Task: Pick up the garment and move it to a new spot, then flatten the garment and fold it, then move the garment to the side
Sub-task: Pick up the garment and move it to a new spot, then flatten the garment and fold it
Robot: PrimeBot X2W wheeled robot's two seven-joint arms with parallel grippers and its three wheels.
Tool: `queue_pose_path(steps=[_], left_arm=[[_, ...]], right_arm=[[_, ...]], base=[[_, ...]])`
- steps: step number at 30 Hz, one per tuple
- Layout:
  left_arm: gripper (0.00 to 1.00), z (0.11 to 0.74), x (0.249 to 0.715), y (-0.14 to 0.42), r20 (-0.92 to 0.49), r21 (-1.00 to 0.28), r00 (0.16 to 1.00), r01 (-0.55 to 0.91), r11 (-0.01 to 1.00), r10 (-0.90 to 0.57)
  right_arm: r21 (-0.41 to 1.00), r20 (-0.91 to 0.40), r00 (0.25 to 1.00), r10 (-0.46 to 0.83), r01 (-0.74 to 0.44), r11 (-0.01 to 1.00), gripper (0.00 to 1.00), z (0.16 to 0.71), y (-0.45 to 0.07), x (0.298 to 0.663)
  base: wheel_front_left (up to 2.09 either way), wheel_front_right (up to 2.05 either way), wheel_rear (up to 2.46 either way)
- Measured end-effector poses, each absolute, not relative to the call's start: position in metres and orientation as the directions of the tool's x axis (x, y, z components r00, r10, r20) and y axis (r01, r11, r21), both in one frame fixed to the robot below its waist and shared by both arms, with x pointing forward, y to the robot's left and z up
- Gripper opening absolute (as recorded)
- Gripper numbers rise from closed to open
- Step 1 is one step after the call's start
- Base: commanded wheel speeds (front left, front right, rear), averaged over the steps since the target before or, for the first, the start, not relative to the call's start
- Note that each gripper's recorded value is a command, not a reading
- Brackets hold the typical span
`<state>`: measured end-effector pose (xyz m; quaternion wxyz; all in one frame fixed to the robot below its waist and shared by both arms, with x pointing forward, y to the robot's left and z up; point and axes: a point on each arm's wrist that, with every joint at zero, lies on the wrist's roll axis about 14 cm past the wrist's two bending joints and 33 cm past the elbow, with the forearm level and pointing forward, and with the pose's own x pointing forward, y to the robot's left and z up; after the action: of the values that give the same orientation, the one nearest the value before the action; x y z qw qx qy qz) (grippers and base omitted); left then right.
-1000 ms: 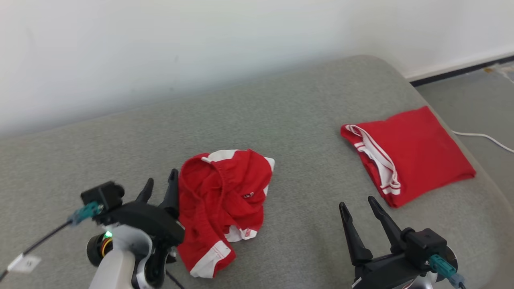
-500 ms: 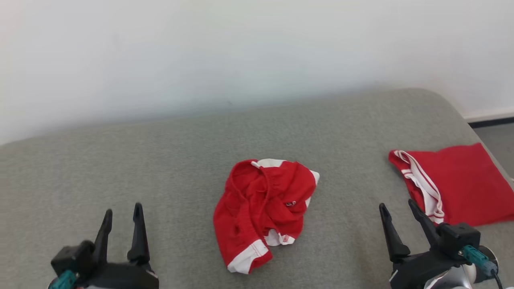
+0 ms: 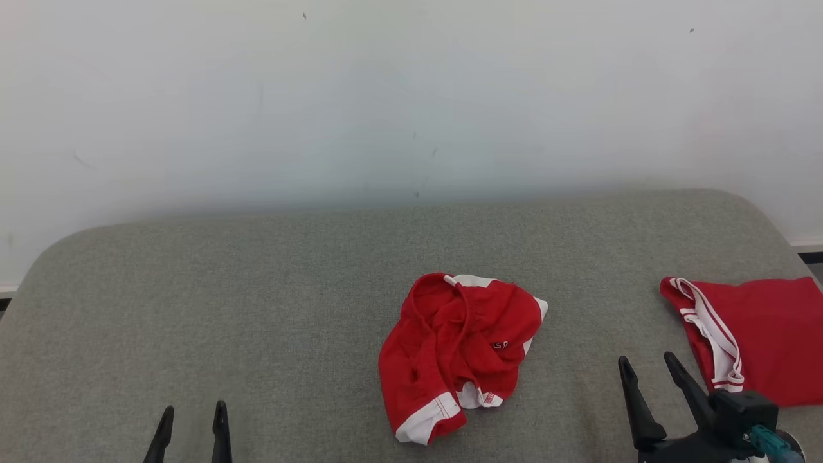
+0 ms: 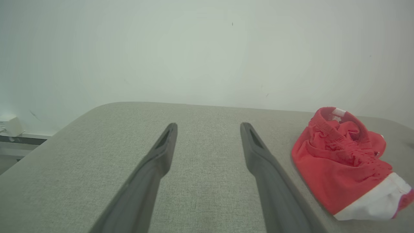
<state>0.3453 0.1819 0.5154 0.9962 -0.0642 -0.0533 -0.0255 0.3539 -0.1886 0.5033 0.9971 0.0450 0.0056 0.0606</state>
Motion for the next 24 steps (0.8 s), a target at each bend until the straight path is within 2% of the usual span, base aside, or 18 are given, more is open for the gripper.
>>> queue_pose_path(steps=[24], left_arm=[[1.00,0.487,0.333,0.178,0.030,-0.126,0.998,0.064,0.990,-0.061]], right_arm=[[0.113,-0.021,0.997,0.071,-0.068,0.991,1.00,0.493,-0.197,0.339]], base=[[0.00,0.00,0.00]])
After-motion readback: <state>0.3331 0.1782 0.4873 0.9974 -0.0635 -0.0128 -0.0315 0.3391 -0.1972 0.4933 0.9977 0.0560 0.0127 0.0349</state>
